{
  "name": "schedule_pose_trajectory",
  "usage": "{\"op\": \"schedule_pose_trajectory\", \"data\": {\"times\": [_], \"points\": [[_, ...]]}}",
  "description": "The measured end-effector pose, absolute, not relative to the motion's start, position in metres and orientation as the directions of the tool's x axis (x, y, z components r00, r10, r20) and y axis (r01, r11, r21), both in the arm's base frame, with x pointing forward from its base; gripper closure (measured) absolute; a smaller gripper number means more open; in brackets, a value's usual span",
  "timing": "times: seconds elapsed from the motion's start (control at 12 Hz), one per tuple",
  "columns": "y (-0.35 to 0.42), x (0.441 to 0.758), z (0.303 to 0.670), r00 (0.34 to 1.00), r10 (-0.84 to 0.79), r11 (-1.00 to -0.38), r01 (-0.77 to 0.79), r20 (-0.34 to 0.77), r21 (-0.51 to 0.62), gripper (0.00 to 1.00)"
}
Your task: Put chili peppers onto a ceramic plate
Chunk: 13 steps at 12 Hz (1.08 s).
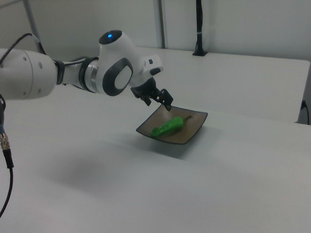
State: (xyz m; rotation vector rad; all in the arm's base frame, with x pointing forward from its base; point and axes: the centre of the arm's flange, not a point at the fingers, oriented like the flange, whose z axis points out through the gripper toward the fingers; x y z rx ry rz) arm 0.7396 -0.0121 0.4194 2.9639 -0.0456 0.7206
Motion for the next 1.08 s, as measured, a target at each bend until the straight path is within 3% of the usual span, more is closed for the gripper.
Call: {"op": "schedule_pose_trajectory", "data": {"times": [0.58, 0.75, 1.08], "points": [[0.014, 0.676, 0.500, 0.991, -0.006, -1.000, -0.007, 0.137, 0.003, 0.00], [0.019, 0.653, 0.528, 0.994, 0.010, -1.000, 0.012, 0.110, -0.017, 0.00], [0.037, 0.607, 0.549, 0.996, 0.056, -0.997, 0.059, 0.072, -0.047, 0.00]]}}
